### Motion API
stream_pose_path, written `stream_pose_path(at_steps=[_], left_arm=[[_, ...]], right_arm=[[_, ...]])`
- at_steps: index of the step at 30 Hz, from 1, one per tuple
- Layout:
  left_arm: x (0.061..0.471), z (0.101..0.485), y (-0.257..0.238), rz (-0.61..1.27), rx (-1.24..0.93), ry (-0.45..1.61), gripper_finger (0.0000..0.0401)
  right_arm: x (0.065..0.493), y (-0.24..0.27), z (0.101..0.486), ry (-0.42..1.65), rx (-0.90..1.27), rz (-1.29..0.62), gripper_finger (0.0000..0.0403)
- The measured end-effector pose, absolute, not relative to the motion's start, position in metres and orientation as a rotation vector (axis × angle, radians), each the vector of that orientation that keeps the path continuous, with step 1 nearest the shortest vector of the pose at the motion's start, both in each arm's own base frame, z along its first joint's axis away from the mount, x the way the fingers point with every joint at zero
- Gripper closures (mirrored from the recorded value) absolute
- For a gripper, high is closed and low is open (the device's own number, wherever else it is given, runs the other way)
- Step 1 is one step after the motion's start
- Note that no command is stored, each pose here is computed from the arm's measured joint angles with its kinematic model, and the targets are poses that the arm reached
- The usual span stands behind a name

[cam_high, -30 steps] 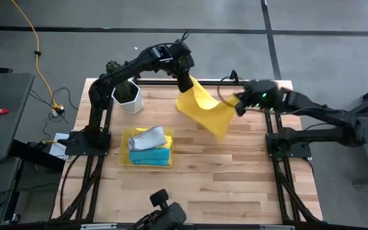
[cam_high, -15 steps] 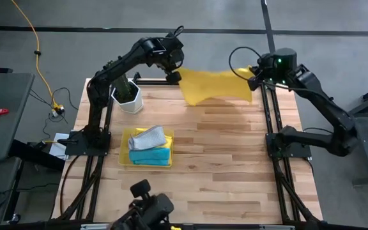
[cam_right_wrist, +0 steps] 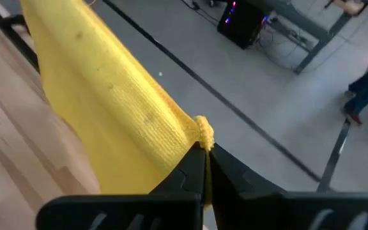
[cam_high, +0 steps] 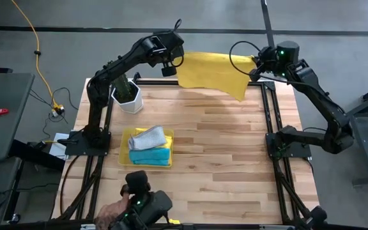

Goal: Fold microfiber towels
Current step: Fold the yellow microfiber towel

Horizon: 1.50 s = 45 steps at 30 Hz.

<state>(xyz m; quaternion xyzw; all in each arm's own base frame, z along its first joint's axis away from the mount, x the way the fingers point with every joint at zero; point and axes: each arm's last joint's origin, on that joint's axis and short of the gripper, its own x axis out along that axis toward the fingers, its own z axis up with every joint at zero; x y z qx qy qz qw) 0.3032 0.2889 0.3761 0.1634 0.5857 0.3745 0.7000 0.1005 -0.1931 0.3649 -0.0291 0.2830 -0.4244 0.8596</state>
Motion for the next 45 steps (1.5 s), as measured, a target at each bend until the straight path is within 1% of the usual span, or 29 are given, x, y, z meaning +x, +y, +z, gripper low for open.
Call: stream_pose_path(at_steps=[5, 9, 15, 18, 21, 26, 33, 36, 40, 45], left_arm=[[0.307, 0.379, 0.287, 0.868, 0.479, 1.352, 0.0401], [0.306, 0.379, 0.287, 0.876, 0.489, 1.371, 0.0401], [0.303, 0.372, 0.279, 0.810, 0.354, 1.377, 0.0401], [0.312, 0.366, 0.269, 0.785, 0.327, 1.367, 0.0401], [0.321, 0.358, 0.259, 0.713, 0.253, 1.335, 0.0401], [0.340, 0.334, 0.231, 0.541, 0.147, 1.342, 0.0401], [0.364, 0.293, 0.182, 0.273, -0.022, 1.377, 0.0401], [0.371, 0.271, 0.158, 0.212, -0.045, 1.437, 0.0401], [0.377, 0.240, 0.126, 0.177, -0.065, 1.507, 0.0401], [0.383, 0.210, 0.097, 0.153, -0.085, 1.499, 0.0401]], right_arm=[[0.103, -0.198, 0.365, 0.601, -0.121, -0.867, 0.0403], [0.107, -0.205, 0.360, 0.606, -0.113, -0.857, 0.0403], [0.111, -0.212, 0.345, 0.660, -0.048, -0.826, 0.0403], [0.109, -0.211, 0.336, 0.711, -0.011, -0.831, 0.0403], [0.107, -0.208, 0.326, 0.737, 0.044, -0.838, 0.0403], [0.107, -0.202, 0.307, 0.788, 0.121, -0.761, 0.0403], [0.119, -0.188, 0.300, 0.840, 0.094, -0.626, 0.0403], [0.124, -0.179, 0.296, 0.884, 0.120, -0.572, 0.0403], [0.129, -0.163, 0.289, 0.968, 0.210, -0.479, 0.0403], [0.136, -0.138, 0.272, 1.055, 0.331, -0.379, 0.0403]])
